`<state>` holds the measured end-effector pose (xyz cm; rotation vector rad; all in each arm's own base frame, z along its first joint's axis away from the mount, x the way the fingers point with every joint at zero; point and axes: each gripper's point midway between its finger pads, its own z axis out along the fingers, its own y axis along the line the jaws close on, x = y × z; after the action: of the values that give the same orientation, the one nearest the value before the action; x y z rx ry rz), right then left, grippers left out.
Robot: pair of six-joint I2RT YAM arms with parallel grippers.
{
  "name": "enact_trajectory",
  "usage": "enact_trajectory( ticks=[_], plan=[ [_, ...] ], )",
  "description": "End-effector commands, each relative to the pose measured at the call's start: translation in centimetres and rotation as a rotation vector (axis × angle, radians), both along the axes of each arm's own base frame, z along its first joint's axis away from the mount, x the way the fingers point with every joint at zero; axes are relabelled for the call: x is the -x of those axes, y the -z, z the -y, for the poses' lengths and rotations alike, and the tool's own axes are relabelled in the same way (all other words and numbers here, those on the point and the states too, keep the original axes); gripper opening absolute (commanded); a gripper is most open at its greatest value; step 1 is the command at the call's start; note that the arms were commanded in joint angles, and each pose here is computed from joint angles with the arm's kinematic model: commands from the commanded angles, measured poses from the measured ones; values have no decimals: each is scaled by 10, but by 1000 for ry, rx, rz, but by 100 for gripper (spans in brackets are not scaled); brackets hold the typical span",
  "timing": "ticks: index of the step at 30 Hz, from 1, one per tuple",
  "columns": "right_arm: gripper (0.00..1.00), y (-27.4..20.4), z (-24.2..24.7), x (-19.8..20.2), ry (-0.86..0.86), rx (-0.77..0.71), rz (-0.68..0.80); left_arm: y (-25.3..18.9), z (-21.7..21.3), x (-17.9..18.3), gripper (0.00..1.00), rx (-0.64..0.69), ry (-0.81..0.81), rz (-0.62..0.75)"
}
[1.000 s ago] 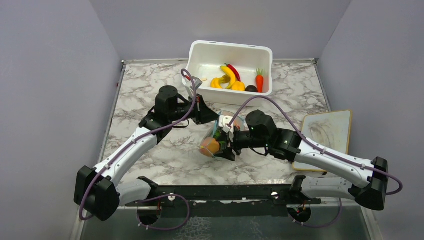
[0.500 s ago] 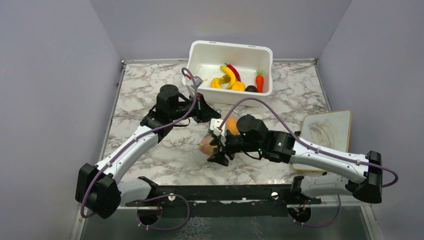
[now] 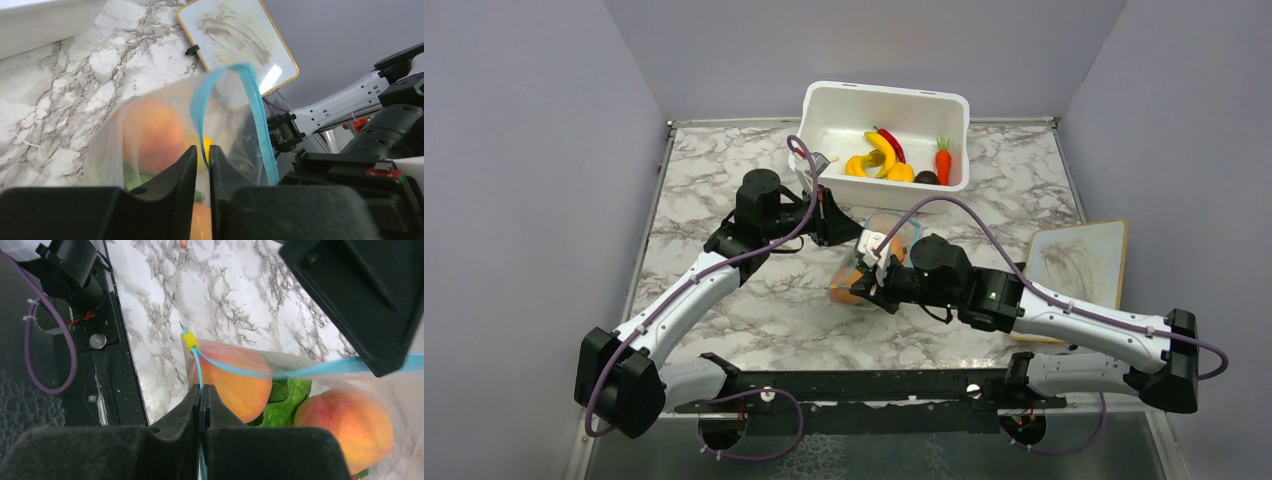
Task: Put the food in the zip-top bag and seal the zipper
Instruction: Zip the zipper food storage bag at the center of the board.
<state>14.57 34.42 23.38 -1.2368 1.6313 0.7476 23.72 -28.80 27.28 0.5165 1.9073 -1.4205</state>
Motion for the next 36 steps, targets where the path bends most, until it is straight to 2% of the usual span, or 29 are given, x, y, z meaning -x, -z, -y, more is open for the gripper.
enact_trajectory(
  ticks=[1, 4, 8, 12, 14, 16, 22, 27, 31, 36],
  plan=[
    [1, -35, 6, -4, 62, -157, 38, -31, -4, 4, 29, 15, 5, 136],
    [1, -38, 13, -5, 101, -196, 31, -39, -13, 3, 45, -19, -37, 216],
    [1, -32, 20, -15, 199, -180, -8, -40, -27, 12, 52, -69, -57, 305],
    [1, -31, 20, -14, 210, -195, -37, -41, -35, 29, 52, -79, -17, 399],
    [1, -32, 22, -14, 217, -203, -39, -43, -38, 43, 48, -69, 38, 468],
    [1, -31, 24, -10, 203, -201, -45, -42, -38, 59, 45, -48, 100, 526],
    [1, -22, 37, 1, 187, -170, -68, -39, -42, 91, 45, 41, 197, 692],
    [1, -25, 42, 6, 164, -169, -69, -23, -48, 109, 53, 44, 269, 856],
    [1, -30, 42, 10, 142, -184, -59, -12, -47, 112, 55, 60, 283, 849],
    [1, -32, 37, 11, 117, -196, -49, -4, -41, 111, 52, 68, 314, 810]
  ],
)
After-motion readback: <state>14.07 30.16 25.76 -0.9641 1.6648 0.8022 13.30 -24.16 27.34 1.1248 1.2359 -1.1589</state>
